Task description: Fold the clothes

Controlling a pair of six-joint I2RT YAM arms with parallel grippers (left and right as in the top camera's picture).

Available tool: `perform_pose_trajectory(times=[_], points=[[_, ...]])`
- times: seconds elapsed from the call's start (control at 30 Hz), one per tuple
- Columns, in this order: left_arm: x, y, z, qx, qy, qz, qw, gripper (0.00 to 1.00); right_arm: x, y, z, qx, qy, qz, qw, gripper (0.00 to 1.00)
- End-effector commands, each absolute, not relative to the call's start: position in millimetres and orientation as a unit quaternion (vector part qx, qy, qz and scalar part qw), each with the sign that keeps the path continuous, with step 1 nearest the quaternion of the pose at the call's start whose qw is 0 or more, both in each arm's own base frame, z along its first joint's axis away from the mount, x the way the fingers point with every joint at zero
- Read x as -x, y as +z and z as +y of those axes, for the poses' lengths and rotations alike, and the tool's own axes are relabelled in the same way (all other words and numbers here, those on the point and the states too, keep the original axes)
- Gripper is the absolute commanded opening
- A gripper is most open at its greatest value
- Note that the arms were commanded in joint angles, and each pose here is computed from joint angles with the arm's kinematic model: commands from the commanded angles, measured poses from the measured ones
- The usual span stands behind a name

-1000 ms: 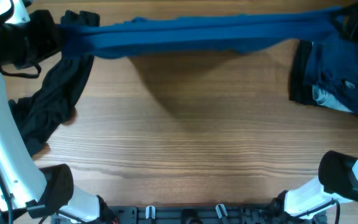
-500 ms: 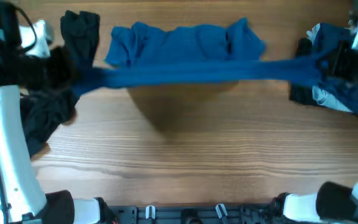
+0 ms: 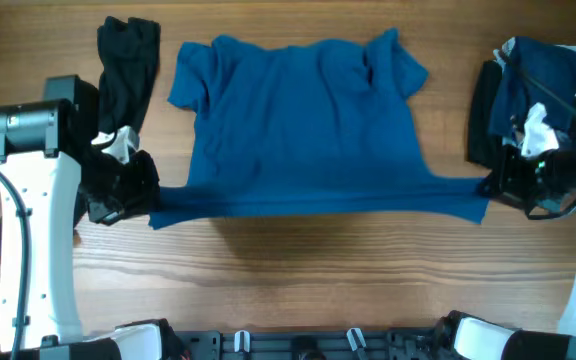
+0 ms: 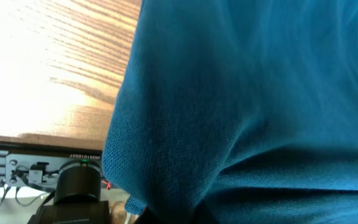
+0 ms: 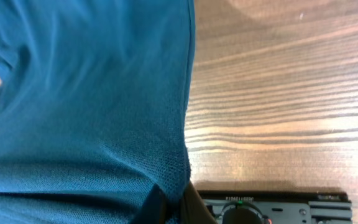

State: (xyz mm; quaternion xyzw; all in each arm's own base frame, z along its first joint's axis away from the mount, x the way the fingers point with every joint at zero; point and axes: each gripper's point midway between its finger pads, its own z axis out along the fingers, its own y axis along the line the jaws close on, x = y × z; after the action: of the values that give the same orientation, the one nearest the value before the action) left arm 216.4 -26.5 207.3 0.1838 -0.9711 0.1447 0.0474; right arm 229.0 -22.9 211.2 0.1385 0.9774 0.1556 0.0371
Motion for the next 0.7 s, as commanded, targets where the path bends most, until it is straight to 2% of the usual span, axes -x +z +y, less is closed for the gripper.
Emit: perform_pose_trajectory(times=[0.0,0.1,0.13,0.43,0.47,0.53,0.57,0.6,0.67], points=[[-213.9,204.3,-21.1,-0.179,0.13,-0.974,0.048,0.17,-222.4,208.0,-33.6,-0.144,0.129,0.98,0.038,0.11],[-213.9,204.4,-21.2,-0.179,0.13,-0.974,0.049,0.33,-222.3,208.1,-33.7,-0.144,0.129,0.98,0.038,0.12],[-213.9,204.4,-21.2,-0.179,0.13,-0.974,0.049,0.35,-222.3,208.1,-33.7,-0.144,0.129,0.98,0.038,0.12],[-214.0,204.3,-21.2,-0.179,0.13,-0.974,0.048,0.31,-222.4,208.1,-33.6,-0.144,0.129,0.98,0.038,0.14],[-214.0,204.3,-21.2,-0.179,0.13,-0.974,0.048,0.31,-222.4,208.1,-33.6,-0.144,0.129,0.98,0.038,0.31],[-214.7,204.3,-21.1,-0.178,0.13,-0.974,0.047,0.31,-226.1,208.6,-33.6,-0.145,0.132,0.98,0.046,0.82],[-216.9,204.1,-20.8,-0.178,0.13,-0.974,0.042,0.31,-232.4,209.2,-34.5,-0.143,0.133,0.979,0.059,0.94],[-222.6,203.8,-20.1,-0.177,0.131,-0.975,0.031,0.31,-243.0,210.6,-36.0,-0.142,0.135,0.977,0.081,0.99],[-254.6,204.6,-17.9,-0.162,0.138,-0.976,-0.036,0.35,-274.6,218.2,-31.6,-0.126,0.168,0.967,0.144,1.0]])
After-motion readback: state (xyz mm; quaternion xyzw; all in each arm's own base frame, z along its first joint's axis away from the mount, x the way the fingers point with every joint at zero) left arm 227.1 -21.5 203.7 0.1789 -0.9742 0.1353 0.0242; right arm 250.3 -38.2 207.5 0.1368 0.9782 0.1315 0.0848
